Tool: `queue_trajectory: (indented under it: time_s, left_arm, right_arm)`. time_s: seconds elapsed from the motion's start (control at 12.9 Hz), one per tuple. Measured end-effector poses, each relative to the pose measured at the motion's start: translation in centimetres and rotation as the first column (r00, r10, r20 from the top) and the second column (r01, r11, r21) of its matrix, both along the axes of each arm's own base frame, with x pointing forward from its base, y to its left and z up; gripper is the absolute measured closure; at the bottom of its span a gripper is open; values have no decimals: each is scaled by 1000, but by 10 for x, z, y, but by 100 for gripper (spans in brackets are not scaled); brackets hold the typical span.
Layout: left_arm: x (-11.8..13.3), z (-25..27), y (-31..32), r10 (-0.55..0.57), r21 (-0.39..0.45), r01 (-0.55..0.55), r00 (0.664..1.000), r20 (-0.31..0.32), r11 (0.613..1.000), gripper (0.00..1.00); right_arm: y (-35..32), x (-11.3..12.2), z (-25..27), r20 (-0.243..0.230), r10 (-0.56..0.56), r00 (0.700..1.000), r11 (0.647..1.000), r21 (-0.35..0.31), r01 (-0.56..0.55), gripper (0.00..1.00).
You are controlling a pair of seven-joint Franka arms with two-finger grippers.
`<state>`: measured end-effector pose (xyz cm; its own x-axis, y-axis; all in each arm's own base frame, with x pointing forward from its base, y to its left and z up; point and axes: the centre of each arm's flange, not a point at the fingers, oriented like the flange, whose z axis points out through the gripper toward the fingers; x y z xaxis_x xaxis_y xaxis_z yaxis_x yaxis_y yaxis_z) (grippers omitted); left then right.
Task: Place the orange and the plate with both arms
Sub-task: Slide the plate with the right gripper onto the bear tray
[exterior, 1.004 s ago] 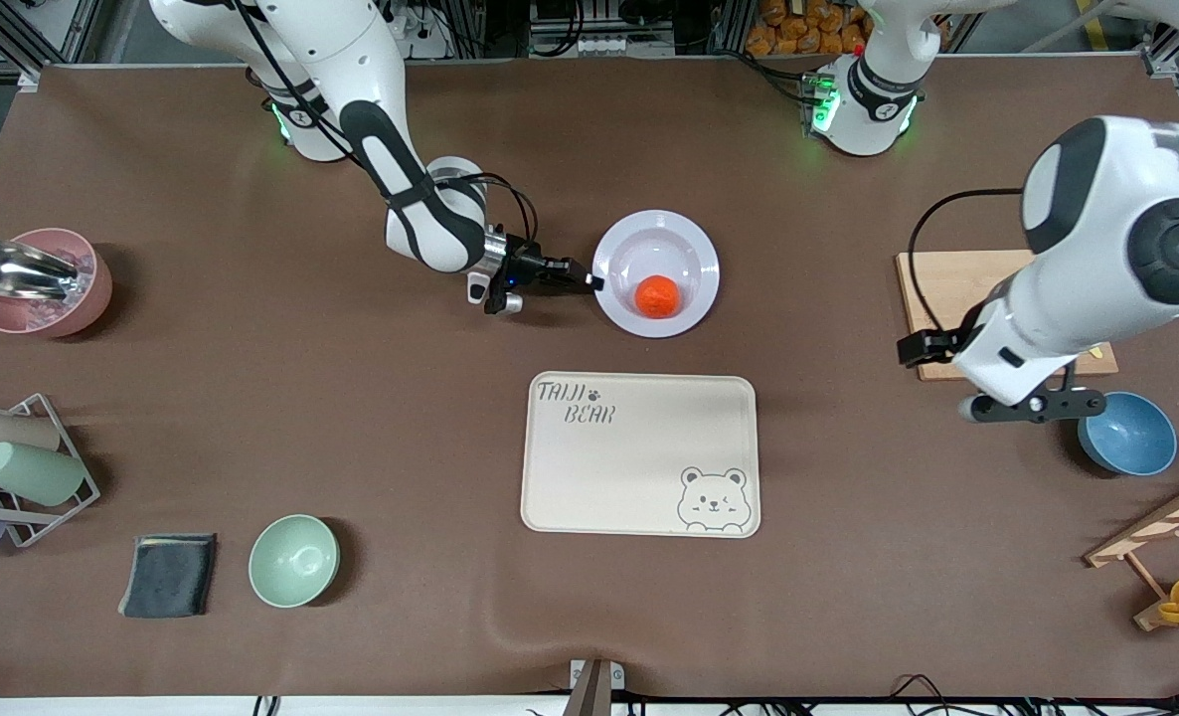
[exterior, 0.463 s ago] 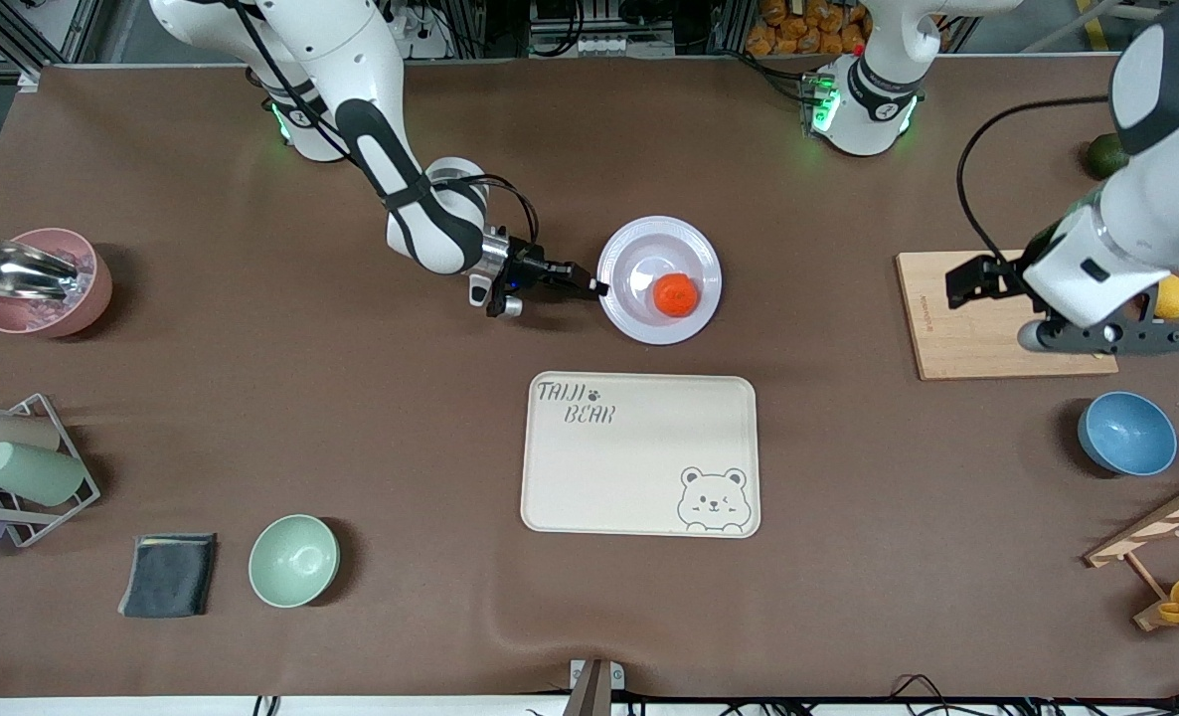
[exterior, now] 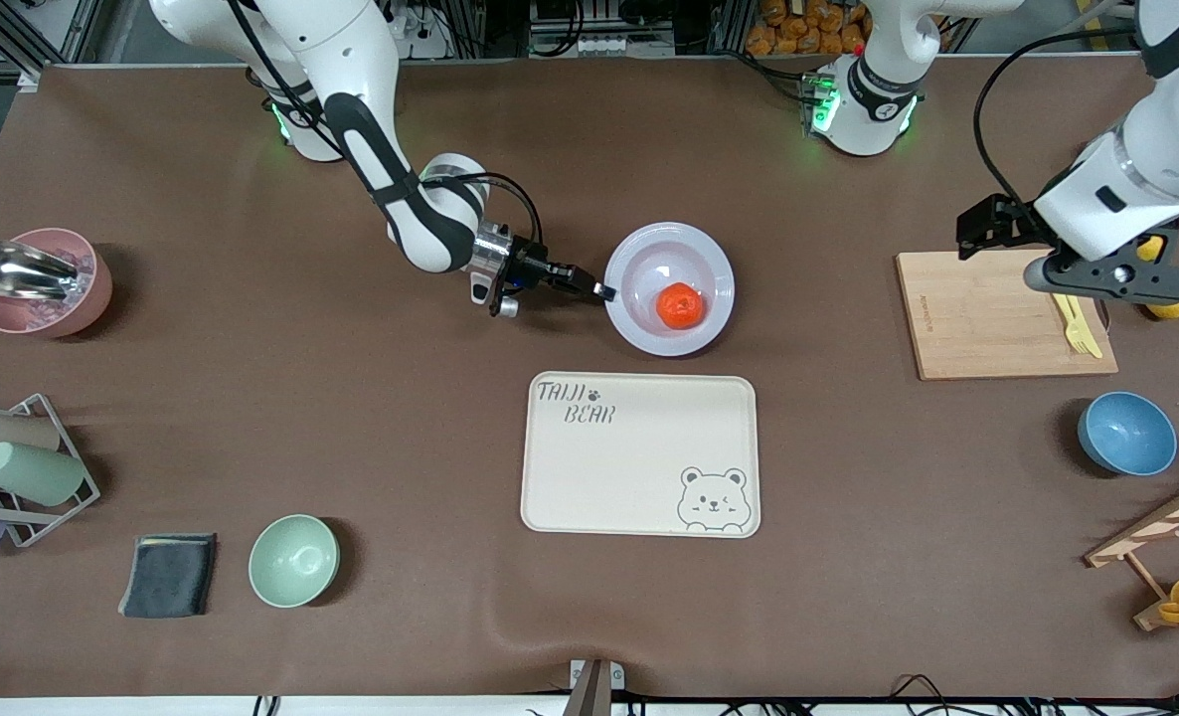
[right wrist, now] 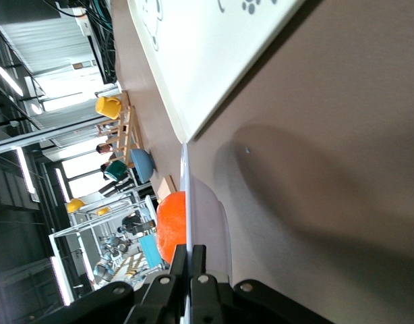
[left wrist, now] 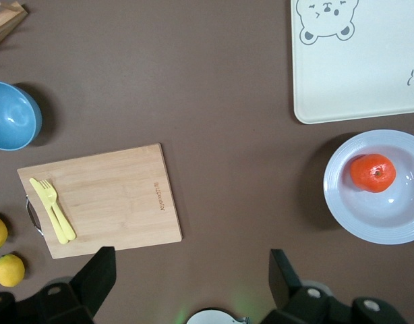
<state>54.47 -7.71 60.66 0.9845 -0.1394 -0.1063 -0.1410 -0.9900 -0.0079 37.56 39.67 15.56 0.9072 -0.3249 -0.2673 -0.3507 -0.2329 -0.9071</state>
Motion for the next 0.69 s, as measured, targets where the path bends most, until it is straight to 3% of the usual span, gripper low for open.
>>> queue_trajectory:
  time_s: [0.15, 0.39, 0.69]
  left_arm:
    - [-6, 13, 15, 25, -3, -25, 1000, 18, 1000, 0]
    - [-11, 23, 24, 40, -3, -40, 999, 31, 999, 0]
    - [-11, 20, 21, 39, 1, -39, 999, 27, 999, 0]
  right_arm:
    - [-1, 15, 9, 10, -41, 999, 999, 24, 41, 96]
    - [-4, 57, 30, 53, -109, 993, 993, 58, 106, 96]
    - [-4, 119, 37, 92, -200, 975, 980, 12, 200, 96]
